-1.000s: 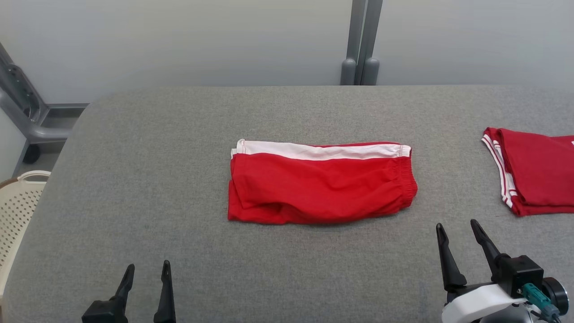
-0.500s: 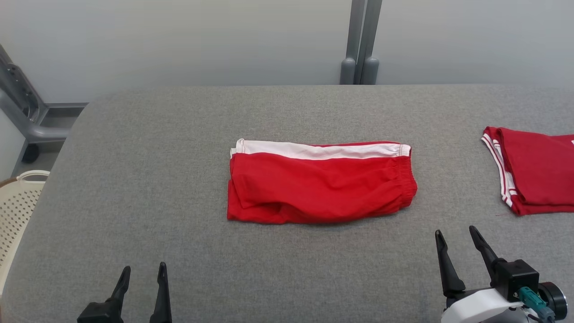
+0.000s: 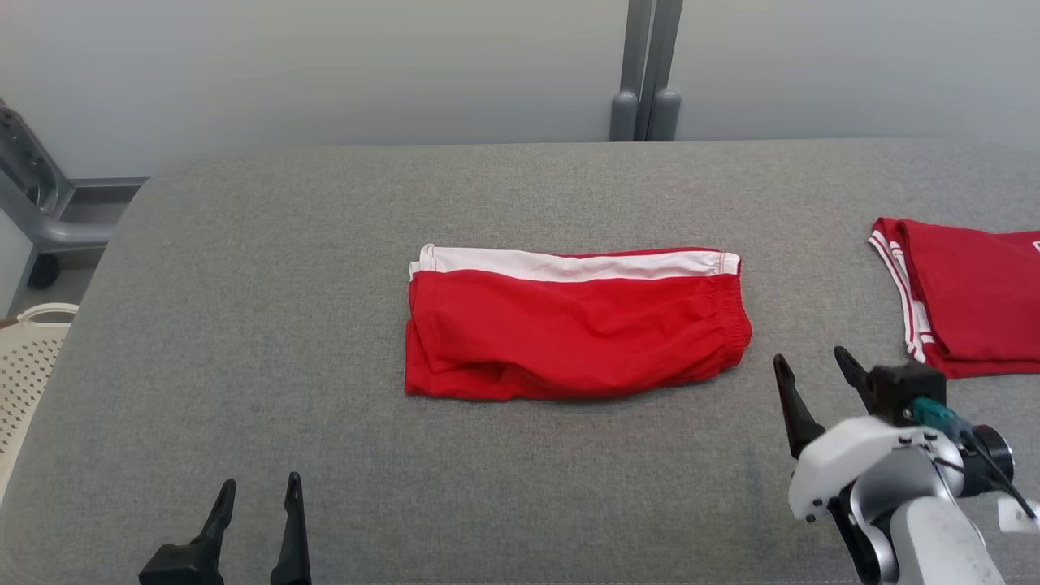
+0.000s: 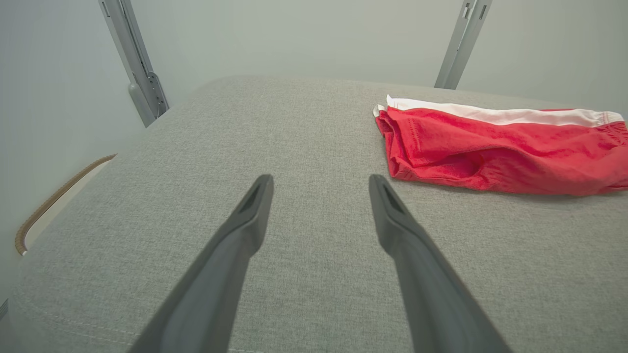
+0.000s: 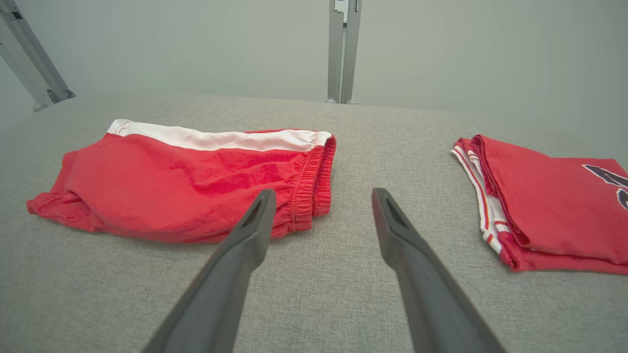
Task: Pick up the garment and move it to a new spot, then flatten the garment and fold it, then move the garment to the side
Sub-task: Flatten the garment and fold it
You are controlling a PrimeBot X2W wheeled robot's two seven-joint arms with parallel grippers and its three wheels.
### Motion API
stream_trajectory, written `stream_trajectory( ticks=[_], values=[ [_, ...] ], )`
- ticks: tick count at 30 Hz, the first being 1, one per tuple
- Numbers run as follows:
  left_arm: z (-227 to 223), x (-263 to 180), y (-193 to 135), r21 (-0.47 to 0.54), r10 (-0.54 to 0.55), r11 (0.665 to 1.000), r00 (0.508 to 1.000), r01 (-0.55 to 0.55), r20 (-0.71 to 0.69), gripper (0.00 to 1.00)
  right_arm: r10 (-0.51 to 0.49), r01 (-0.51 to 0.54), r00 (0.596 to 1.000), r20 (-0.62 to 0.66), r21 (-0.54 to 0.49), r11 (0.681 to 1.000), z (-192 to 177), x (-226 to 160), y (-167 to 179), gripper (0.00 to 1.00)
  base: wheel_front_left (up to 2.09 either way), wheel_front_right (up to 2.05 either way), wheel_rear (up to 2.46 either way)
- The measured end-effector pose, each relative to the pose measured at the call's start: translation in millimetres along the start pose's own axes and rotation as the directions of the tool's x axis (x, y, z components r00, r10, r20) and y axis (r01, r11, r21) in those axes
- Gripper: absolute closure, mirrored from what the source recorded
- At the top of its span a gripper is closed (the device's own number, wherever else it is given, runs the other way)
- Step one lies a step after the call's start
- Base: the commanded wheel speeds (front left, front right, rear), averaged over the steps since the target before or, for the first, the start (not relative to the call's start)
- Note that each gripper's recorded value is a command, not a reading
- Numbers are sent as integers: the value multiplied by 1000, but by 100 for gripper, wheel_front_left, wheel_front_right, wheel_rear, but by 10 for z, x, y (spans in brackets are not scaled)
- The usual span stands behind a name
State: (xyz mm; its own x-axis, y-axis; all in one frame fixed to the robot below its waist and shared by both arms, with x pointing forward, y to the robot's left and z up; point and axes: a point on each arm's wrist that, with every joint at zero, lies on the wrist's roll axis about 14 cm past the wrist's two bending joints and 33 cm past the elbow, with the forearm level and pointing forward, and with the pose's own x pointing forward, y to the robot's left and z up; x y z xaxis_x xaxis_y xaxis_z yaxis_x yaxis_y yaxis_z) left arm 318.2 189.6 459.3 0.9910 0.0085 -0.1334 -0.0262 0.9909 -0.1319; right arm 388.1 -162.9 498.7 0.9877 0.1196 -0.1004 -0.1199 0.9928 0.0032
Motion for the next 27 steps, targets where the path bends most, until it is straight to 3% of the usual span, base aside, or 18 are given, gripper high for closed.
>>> stream_trajectory(
  ticks=[2,4,8,10,22,27],
  values=[
    [-4,14,-2,1,-1,1000,1000,1,-3,0,18,-19,997,-73,-3,1000,1,115,53,0,0,0,0],
    [-38,50,-46,2,-17,1000,1000,17,-24,0,67,-76,971,-231,-30,997,-152,222,201,0,0,0,0],
    [-31,96,-63,2,-24,1000,999,24,-25,0,53,-65,948,-315,-30,997,-152,364,100,0,0,0,0],
    [-39,132,-62,4,-24,1000,999,25,-29,0,35,-55,908,-416,-37,998,-239,467,37,0,0,0,0],
    [-152,260,-48,16,-32,999,997,33,-67,0,-7,-32,826,-564,-59,998,-328,960,-85,0,0,0,0],
    [-202,293,-10,16,-20,1000,997,21,-78,0,-3,-42,811,-585,-63,997,-411,1141,-57,0,0,0,0]
  ],
)
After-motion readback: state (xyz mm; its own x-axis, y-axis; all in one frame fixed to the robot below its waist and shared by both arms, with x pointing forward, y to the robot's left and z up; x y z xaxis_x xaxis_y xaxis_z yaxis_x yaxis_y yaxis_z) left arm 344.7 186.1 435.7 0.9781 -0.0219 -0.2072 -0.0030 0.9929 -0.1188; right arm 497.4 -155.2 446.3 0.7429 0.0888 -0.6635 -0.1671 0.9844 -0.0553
